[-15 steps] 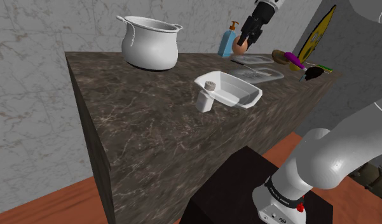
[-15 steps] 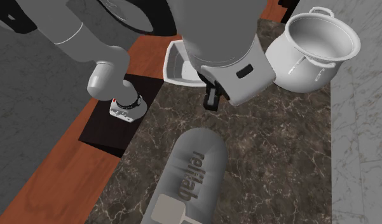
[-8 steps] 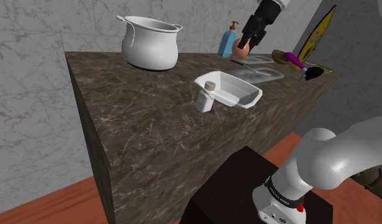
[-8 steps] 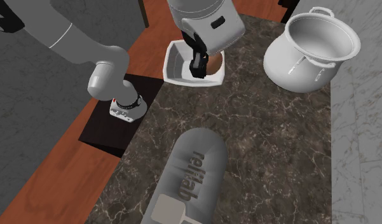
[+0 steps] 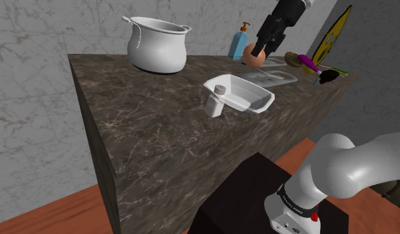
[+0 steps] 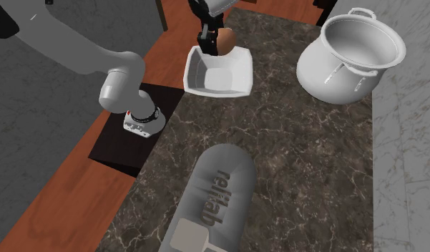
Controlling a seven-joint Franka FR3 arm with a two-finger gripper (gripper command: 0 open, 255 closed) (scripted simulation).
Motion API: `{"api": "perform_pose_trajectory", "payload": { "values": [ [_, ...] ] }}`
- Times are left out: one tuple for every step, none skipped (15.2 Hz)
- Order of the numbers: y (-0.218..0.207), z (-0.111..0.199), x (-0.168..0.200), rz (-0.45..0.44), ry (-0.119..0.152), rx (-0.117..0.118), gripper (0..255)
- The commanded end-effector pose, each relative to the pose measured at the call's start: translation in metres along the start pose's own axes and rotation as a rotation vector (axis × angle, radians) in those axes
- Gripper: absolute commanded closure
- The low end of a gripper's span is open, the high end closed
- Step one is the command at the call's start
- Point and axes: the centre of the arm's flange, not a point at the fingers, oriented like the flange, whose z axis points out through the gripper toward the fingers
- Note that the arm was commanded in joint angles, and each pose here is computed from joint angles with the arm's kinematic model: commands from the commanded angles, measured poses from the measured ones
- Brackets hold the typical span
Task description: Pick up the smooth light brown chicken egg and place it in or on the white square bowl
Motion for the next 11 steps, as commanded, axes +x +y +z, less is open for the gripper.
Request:
{"api": "perform_pose_trajectory", "payload": {
  "values": [
    [-0.011,0.01,-0.008,0.002,0.0,0.0,255],
    [-0.009,0.015,-0.008,0.002,0.0,0.0,255],
    [-0.008,0.02,-0.009,0.002,0.0,0.0,255],
    [-0.006,0.025,-0.009,0.002,0.0,0.0,255],
    [-0.005,0.03,-0.01,0.002,0.0,0.0,255],
    [-0.003,0.035,-0.01,0.002,0.0,0.0,255],
    [-0.002,0.04,-0.011,0.002,0.0,0.0,255],
    [0.0,0.045,-0.011,0.002,0.0,0.0,255],
    [0.001,0.05,-0.012,0.002,0.0,0.0,255],
    [0.003,0.055,-0.012,0.002,0.0,0.0,255],
    [0.004,0.06,-0.013,0.002,0.0,0.0,255]
  ]
}}
